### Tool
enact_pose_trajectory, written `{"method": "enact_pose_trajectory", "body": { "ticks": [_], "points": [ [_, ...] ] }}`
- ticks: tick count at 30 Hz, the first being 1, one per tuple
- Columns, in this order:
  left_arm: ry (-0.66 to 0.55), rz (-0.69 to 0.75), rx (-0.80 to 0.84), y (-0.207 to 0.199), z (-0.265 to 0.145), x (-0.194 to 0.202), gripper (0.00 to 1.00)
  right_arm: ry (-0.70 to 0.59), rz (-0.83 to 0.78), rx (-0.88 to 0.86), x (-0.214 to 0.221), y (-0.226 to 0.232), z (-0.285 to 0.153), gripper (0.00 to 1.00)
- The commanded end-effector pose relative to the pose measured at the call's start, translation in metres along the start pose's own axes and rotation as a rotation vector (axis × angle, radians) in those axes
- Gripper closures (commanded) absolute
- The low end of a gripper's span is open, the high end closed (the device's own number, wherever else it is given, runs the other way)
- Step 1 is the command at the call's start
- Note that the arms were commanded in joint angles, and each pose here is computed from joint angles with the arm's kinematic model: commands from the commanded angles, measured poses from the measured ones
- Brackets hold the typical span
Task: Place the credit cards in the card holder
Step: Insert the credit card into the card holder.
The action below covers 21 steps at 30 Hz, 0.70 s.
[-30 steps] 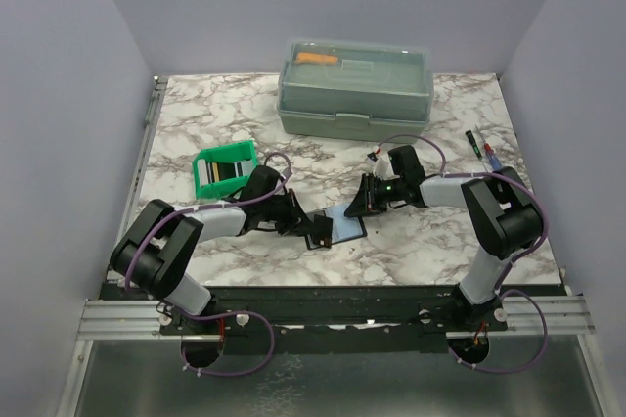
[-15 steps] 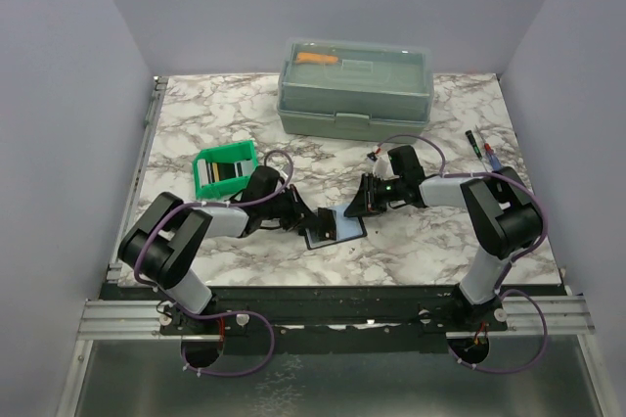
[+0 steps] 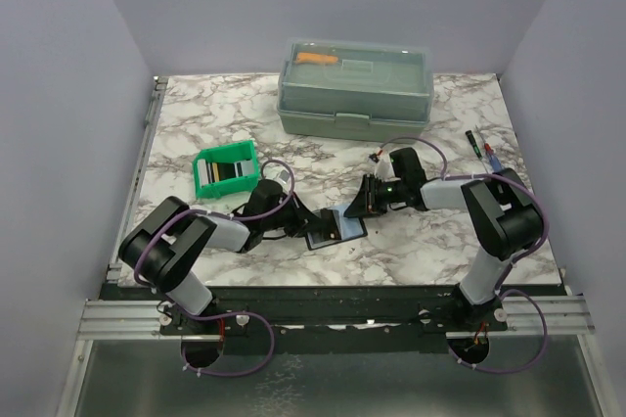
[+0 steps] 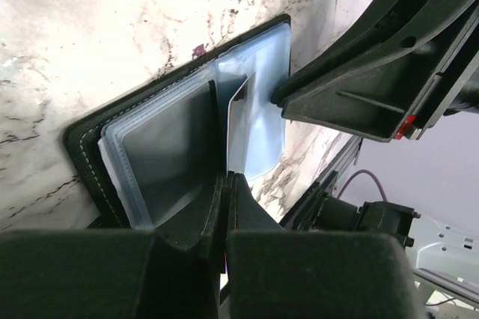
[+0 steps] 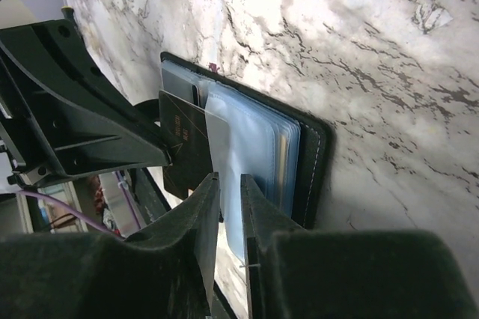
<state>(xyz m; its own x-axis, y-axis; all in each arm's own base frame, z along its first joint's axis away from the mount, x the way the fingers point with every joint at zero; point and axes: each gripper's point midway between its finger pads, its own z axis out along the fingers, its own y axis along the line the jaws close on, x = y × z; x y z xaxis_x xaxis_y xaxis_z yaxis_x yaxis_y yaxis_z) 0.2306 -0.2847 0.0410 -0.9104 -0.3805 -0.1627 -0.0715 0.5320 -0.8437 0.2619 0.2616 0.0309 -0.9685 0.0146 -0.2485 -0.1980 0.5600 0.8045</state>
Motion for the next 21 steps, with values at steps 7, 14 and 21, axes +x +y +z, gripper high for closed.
{"method": "enact_pose_trajectory", "body": {
  "ticks": [7,14,21],
  "points": [
    [-0.076,-0.029,0.011,0.004,0.010,-0.005,1.00,-0.034,-0.030,0.206,-0.001,-0.022,-0.031,0.68],
    [-0.078,-0.030,0.002,0.008,0.013,-0.006,1.00,0.007,-0.041,0.207,0.009,-0.033,-0.031,0.66],
    [-0.121,0.032,-0.020,0.015,0.013,-0.012,1.00,0.035,-0.014,0.130,0.018,-0.031,-0.020,0.68]
  ]
}}
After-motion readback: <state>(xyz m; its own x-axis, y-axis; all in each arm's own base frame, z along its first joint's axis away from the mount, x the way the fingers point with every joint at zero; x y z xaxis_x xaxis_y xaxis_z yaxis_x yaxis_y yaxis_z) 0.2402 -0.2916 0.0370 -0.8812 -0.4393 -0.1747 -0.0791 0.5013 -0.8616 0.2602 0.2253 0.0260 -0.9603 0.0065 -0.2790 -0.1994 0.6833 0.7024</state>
